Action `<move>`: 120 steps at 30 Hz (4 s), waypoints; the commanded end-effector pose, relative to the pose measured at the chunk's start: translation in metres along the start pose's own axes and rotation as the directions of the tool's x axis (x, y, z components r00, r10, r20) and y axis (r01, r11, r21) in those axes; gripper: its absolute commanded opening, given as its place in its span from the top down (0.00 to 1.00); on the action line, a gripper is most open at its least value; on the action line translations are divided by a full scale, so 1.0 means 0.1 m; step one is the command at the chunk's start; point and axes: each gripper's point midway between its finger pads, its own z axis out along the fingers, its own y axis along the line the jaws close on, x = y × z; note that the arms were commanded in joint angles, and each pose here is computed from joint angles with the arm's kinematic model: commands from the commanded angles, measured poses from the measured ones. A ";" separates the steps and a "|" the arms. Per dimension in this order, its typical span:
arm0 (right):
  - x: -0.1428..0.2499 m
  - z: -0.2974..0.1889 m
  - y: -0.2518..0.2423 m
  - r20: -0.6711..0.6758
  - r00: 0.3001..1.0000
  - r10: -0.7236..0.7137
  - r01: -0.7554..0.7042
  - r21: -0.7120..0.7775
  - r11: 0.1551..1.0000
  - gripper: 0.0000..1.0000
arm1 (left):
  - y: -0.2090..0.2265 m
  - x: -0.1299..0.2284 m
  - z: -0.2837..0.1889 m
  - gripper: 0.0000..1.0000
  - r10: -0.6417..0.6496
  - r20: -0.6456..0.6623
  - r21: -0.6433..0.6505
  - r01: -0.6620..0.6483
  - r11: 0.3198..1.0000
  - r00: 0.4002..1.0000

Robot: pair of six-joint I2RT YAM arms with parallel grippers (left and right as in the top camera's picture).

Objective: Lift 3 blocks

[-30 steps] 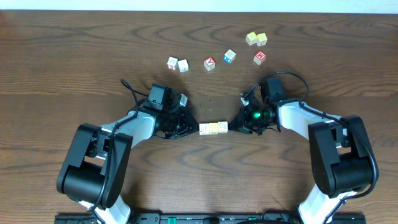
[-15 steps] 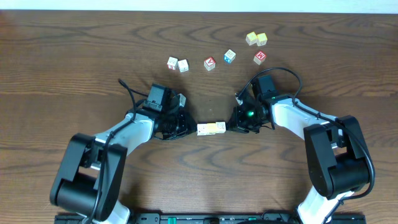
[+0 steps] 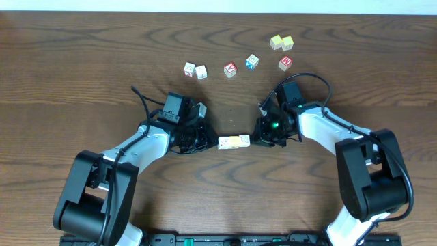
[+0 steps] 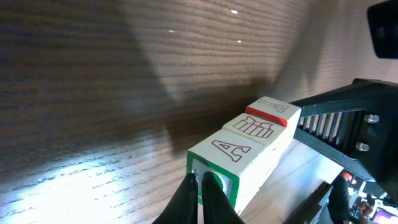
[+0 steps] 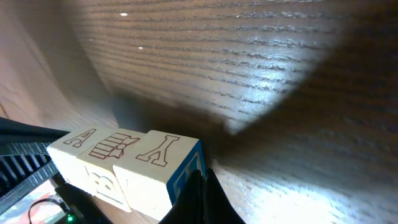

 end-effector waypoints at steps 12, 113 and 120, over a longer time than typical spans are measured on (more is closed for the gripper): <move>0.23 -0.06 0.58 -0.067 0.991 -0.114 0.100 -0.179 0.979 0.99 | -0.25 0.18 0.03 0.93 0.052 -0.075 0.092 -0.045 0.995 0.996; 0.44 -0.36 0.99 0.023 0.978 -0.208 0.210 -0.119 0.971 0.99 | -0.74 0.19 -0.47 0.93 0.116 0.041 0.167 -0.121 0.979 0.992; 0.44 -0.37 0.99 0.025 0.977 -0.210 0.211 -0.119 0.970 0.99 | -0.74 0.19 -0.47 0.93 0.116 0.042 0.167 -0.121 0.979 0.992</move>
